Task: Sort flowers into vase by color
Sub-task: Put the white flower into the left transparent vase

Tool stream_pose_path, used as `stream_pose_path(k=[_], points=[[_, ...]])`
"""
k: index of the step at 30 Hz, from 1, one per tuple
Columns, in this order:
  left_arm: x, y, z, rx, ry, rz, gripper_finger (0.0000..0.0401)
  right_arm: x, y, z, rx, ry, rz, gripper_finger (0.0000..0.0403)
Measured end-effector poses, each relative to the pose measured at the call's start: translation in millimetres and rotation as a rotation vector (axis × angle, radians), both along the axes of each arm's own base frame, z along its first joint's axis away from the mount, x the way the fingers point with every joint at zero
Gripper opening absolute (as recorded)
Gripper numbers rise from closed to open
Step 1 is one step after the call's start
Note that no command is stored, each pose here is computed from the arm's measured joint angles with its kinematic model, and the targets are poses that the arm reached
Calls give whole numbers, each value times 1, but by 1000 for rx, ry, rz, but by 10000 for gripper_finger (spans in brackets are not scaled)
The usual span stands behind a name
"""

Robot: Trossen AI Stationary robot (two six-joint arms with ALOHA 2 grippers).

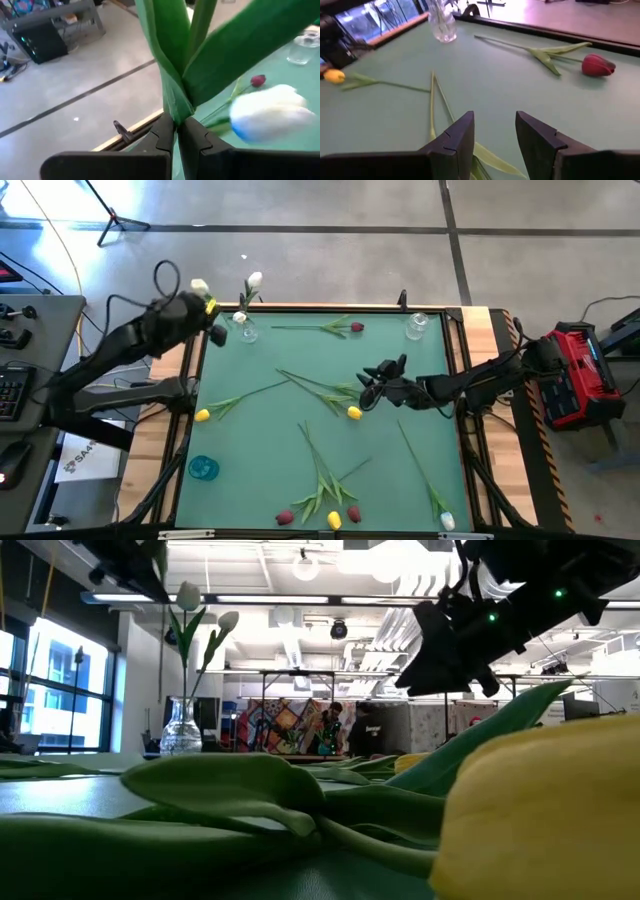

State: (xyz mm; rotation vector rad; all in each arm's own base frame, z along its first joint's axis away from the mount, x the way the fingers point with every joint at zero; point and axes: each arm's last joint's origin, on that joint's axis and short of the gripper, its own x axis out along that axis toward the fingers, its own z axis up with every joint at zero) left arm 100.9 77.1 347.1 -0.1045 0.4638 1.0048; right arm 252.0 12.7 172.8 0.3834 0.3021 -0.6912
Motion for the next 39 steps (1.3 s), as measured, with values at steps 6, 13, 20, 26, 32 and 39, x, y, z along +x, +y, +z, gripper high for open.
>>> stream_pose_path(k=[6,13,20,26,32,39], points=[[7,37,-2,6,0,66,0,0,4,-1,18,16,44,133],[-5,58,28,0,-123,30,0,-5,9,-8,48,77,47,133],[2,84,21,-97,-119,-34,0,-6,8,-8,46,66,11,133],[12,101,2,-201,-43,-44,0,-6,8,-8,42,64,3,133],[7,94,8,-156,-44,-45,0,-6,7,-8,43,64,-1,133],[-7,72,23,-76,-57,-49,0,-6,4,-8,43,63,-13,133]])
